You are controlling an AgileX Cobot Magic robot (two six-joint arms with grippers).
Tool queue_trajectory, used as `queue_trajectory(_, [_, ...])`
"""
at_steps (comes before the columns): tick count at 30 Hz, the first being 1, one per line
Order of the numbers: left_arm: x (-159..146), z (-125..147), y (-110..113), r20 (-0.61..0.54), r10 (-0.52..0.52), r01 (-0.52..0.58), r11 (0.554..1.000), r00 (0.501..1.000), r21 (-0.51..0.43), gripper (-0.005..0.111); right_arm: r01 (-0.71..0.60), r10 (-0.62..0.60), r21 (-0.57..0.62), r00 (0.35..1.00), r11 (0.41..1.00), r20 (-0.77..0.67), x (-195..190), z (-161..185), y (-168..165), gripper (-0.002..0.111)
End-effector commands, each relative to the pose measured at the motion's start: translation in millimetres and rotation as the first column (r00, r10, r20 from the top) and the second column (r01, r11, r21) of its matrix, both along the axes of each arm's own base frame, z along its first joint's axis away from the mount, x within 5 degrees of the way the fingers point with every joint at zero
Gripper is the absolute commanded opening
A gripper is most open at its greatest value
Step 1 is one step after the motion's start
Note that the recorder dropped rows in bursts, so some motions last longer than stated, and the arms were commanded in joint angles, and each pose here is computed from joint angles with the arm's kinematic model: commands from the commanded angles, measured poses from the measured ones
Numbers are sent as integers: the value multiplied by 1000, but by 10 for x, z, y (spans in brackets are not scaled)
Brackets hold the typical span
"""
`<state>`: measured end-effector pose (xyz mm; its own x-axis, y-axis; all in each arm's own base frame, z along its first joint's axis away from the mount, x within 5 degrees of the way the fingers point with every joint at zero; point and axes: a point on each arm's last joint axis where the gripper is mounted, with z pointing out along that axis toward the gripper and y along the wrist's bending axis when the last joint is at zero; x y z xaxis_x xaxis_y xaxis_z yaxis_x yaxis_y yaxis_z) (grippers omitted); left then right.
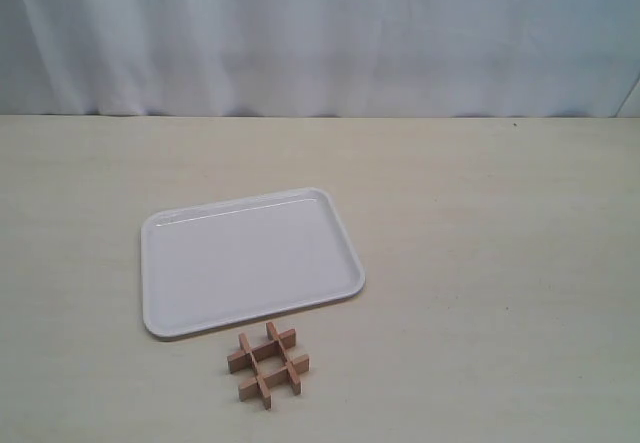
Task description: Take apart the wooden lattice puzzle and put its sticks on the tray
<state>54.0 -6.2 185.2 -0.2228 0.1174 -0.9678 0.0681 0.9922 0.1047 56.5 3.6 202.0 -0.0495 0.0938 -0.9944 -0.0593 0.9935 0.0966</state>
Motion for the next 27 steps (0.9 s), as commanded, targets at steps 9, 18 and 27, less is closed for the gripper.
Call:
queue_trajectory(9, [2,0,-1,9,-6,6,1000,1000,2,0,-92,-14,180,859,979,511,-115,474,-5,4])
queue_trajectory(18, [2,0,-1,9,-6,6,1000,1000,2,0,-321,-28,492,816,809,577,-160,715,-12,4])
queue_trajectory(27, [2,0,-1,9,-6,6,1000,1000,2,0,-81,26,199,964,977,264,514,1597,64,4])
